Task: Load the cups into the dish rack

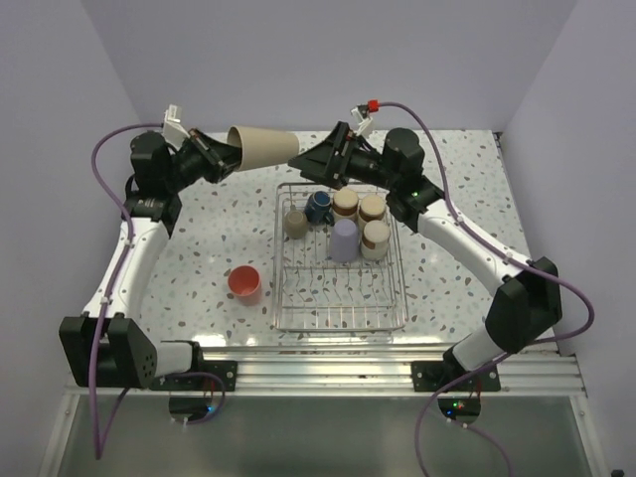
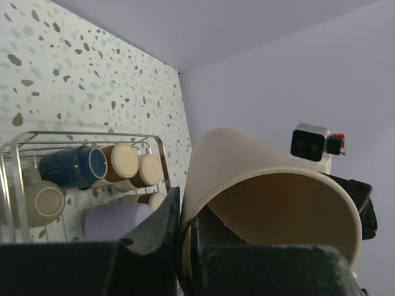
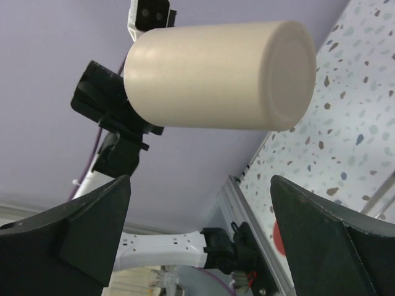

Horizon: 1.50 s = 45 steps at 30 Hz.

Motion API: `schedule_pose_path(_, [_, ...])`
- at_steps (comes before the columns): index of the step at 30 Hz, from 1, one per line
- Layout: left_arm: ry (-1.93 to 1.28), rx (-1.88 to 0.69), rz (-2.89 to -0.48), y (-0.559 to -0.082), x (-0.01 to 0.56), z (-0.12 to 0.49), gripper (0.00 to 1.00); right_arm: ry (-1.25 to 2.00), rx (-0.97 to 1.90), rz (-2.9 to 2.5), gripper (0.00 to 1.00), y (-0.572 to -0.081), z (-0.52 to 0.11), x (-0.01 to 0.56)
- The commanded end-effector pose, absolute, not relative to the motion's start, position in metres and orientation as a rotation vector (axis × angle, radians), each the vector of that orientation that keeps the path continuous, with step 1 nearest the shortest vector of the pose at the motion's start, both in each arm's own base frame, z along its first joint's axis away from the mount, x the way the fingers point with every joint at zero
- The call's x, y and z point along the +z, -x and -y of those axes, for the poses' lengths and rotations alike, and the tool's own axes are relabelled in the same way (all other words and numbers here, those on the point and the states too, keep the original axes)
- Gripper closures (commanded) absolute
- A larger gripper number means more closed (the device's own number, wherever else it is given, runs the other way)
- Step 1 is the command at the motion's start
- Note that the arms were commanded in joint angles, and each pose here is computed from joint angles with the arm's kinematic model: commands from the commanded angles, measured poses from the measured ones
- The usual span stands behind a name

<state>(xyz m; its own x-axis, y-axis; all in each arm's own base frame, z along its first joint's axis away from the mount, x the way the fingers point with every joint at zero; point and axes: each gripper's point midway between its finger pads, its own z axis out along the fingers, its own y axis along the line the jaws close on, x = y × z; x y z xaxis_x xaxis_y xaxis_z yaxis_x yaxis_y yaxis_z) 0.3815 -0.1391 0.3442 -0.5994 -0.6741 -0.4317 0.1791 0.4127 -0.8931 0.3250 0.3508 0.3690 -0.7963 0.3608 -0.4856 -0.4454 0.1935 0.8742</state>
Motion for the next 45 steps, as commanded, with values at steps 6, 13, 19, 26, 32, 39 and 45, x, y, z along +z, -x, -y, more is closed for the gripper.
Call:
schedule_pose_path(6, [0.318, -1.531, -1.598, -0.353, 0.408, 0.15, 1.0, 0.113, 1.854, -1.636, 0.02, -0.327, -0.36, 0.434])
schedule_pose_path(13, [0.327, -1.55, -1.604, -0.348, 0.402, 0.151, 1.0, 0.066, 1.875, -1.604, 0.01, -0.338, -0.363, 0.438])
schedule_pose_path(19, [0.33, -1.577, -1.587, -0.343, 0.4, 0.152, 1.0, 0.061, 1.914, -1.598, 0.05, -0.337, -0.37, 0.436])
schedule_pose_path(26, [0.328, -1.576, -1.609, -0.342, 0.394, 0.155, 1.0, 0.091, 1.941, -1.614, 0.16, -0.328, -0.384, 0.431])
schedule_pose_path(32, [0.326, -1.58, -1.63, -0.339, 0.39, 0.157, 1.0, 0.07, 1.935, -1.601, 0.15, -0.33, -0.385, 0.433])
schedule_pose_path(39, [0.327, -1.584, -1.642, -0.337, 0.388, 0.157, 1.0, 0.051, 1.938, -1.584, 0.08, -0.333, -0.385, 0.437])
schedule_pose_path(45, [0.32, -1.585, -1.643, -0.335, 0.389, 0.157, 1.0, 0.041, 1.94, -1.575, 0.1, -0.336, -0.385, 0.438])
